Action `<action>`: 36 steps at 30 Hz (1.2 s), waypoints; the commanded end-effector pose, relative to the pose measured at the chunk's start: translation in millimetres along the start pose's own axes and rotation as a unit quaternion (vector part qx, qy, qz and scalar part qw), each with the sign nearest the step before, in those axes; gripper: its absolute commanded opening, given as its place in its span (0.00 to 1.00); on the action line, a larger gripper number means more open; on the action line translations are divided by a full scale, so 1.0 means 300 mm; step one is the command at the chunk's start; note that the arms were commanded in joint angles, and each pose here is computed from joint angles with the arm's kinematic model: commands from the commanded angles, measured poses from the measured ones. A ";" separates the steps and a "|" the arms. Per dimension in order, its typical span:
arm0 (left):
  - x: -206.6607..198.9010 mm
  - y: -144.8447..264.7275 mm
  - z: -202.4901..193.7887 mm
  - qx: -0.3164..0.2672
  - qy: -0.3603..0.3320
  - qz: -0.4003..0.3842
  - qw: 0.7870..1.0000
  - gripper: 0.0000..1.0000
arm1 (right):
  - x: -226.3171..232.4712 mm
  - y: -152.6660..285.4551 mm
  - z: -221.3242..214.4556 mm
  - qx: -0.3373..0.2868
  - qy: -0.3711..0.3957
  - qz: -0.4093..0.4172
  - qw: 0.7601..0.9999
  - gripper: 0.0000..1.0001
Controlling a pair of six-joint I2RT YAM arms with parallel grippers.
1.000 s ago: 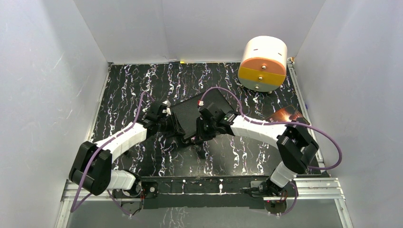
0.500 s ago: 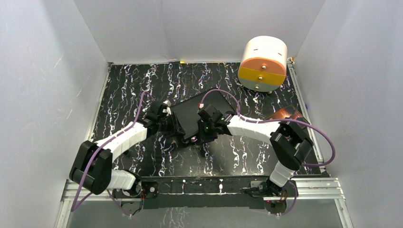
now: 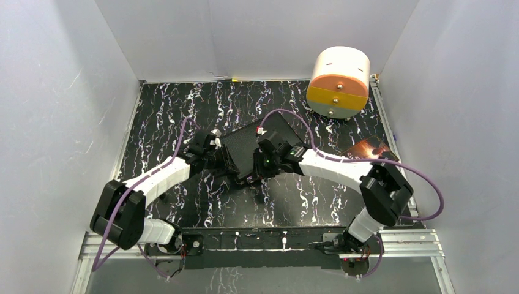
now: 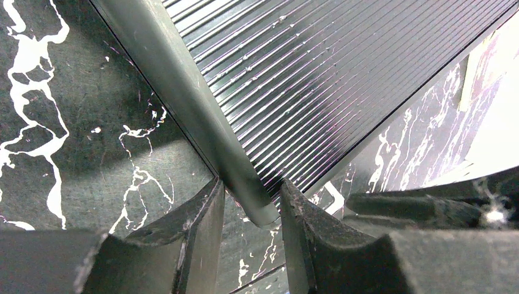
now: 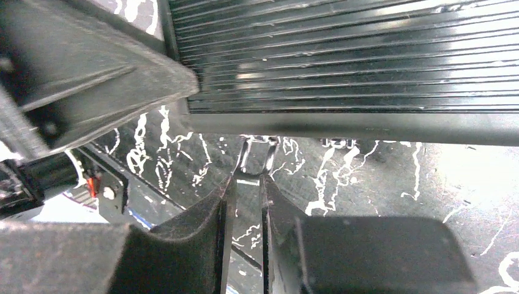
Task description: Pack up texas hold em set
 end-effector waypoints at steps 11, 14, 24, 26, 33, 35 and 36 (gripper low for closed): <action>0.163 -0.046 -0.150 0.076 -0.019 0.106 0.991 0.22 | -0.064 -0.077 -0.029 0.023 -0.004 -0.046 0.999 0.23; 0.163 -0.045 -0.151 0.077 -0.019 0.106 0.991 0.22 | -0.078 -0.101 -0.032 0.022 -0.006 -0.052 0.998 0.15; 0.159 -0.043 -0.148 0.075 -0.019 0.104 0.992 0.22 | -0.071 -0.140 0.004 -0.010 -0.001 -0.043 0.999 0.12; 0.157 -0.040 -0.145 0.072 -0.020 0.103 0.992 0.22 | -0.057 -0.136 0.023 -0.024 0.003 -0.034 0.999 0.12; 0.138 -0.010 -0.108 0.045 -0.031 0.098 0.994 0.23 | -0.034 -0.065 0.058 -0.067 0.007 -0.018 0.998 0.16; 0.125 0.014 -0.078 0.026 -0.040 0.098 0.994 0.26 | -0.040 -0.024 0.066 -0.085 0.006 -0.022 0.996 0.18; 0.116 0.030 -0.061 0.015 -0.047 0.097 0.994 0.28 | -0.053 0.001 0.069 -0.096 0.004 -0.031 0.995 0.19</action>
Point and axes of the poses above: each gripper's point midway between its finger pads, its own y axis back along the fingers, its own x axis along the line the jaws close on, z = x × y, the point moved 3 cm from there along y, back along the fingers, and after that the axes turned 11 degrees about -y, right-handed, at the moved point
